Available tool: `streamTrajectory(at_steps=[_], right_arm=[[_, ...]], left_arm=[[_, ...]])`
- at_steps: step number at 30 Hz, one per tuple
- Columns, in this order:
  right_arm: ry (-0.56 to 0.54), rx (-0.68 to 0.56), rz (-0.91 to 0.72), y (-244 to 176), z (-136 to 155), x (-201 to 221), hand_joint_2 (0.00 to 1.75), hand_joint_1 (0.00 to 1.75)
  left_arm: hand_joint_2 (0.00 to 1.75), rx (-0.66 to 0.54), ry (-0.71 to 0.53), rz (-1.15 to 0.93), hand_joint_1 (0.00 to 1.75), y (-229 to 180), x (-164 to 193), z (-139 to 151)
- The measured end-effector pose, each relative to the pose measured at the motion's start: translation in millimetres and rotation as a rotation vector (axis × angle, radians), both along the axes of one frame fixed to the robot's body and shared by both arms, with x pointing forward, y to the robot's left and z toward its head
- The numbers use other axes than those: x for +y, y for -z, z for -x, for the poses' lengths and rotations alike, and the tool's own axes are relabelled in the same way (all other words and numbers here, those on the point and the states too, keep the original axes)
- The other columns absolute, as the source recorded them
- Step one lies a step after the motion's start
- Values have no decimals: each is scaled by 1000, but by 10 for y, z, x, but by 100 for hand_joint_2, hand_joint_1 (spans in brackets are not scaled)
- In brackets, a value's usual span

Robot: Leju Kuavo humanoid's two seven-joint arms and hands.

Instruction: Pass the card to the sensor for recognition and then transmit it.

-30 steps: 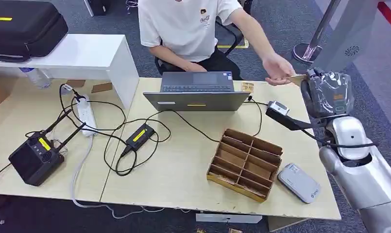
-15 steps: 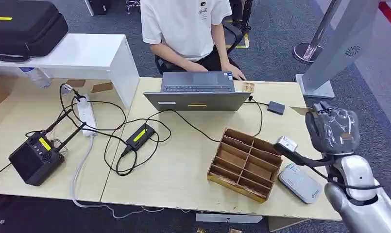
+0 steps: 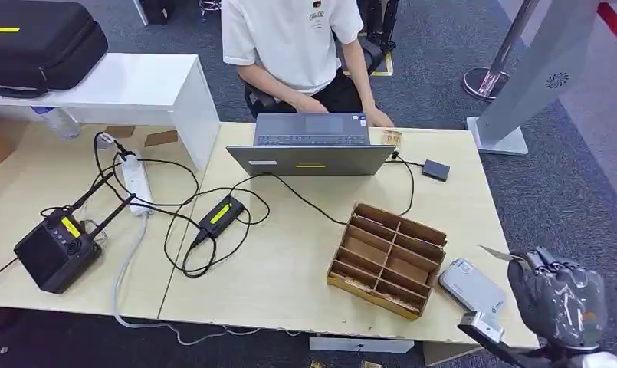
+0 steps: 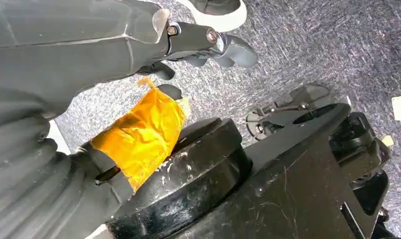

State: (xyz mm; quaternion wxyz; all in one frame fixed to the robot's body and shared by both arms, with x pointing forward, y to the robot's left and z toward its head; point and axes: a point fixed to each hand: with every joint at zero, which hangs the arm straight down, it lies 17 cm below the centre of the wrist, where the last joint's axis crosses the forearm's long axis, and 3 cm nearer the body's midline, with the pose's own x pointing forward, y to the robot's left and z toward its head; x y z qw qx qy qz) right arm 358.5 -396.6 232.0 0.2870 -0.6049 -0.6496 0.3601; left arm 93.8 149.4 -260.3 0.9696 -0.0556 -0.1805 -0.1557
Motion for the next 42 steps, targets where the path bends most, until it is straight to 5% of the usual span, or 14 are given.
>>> streamTrajectory(at_steps=[12,26,42], right_arm=[[19,69,34,283,55,93,175,175],[132,130,-96,533,-794,-175,175,175],[147,189,-131,868,-703,-194,175,175]], left_arm=[[175,4,1,1,0,0,-8,5],[175,4,48,3,0,-6,-34,-4],[175,7,40,4,0,-5,-33,-2]])
